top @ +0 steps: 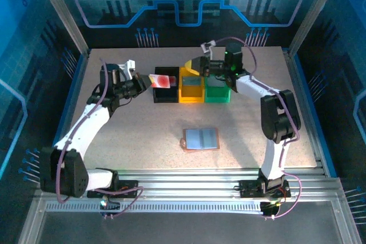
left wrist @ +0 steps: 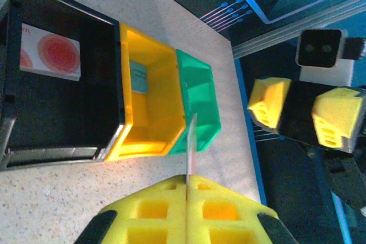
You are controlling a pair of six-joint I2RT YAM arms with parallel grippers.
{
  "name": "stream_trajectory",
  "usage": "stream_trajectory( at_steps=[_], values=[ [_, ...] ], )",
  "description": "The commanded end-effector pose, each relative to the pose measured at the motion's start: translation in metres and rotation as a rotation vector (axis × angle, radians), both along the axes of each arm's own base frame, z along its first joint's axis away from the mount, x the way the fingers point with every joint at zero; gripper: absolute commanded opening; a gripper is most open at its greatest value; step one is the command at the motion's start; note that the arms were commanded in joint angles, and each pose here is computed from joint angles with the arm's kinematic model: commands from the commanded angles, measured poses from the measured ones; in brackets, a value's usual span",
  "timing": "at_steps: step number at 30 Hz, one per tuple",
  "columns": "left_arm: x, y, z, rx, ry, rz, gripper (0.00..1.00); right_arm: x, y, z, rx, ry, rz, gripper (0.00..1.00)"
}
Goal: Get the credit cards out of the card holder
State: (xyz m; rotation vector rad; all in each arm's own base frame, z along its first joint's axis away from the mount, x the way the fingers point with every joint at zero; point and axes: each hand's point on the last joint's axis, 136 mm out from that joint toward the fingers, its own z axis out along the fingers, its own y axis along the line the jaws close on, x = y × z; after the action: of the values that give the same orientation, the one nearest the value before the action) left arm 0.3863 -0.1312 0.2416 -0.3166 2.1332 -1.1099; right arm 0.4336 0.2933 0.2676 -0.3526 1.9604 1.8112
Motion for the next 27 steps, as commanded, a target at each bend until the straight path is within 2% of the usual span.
stream_trajectory(
  at_steps=[1,5,10,17,27],
  values=[
    [0.02,0.004,-0.003,0.067,-0.003,0.011,0.0,-0.012,-0.005,0.044,0.036,-0.137,-0.055,0.5],
    [0.041,0.003,-0.015,0.097,0.025,0.017,0.0,-0.02,-0.013,0.031,-0.184,-0.193,-0.19,0.55],
    [0.066,-0.004,-0.033,0.175,0.062,0.023,0.0,-0.028,-0.035,0.022,-0.318,-0.181,-0.342,0.58],
    [0.098,-0.012,-0.059,0.282,0.142,0.038,0.0,-0.065,-0.044,0.021,-0.407,-0.255,-0.421,0.59],
    [0.125,-0.005,-0.099,0.369,0.267,0.098,0.0,-0.107,-0.055,0.034,-0.402,-0.333,-0.467,0.61]
  ],
)
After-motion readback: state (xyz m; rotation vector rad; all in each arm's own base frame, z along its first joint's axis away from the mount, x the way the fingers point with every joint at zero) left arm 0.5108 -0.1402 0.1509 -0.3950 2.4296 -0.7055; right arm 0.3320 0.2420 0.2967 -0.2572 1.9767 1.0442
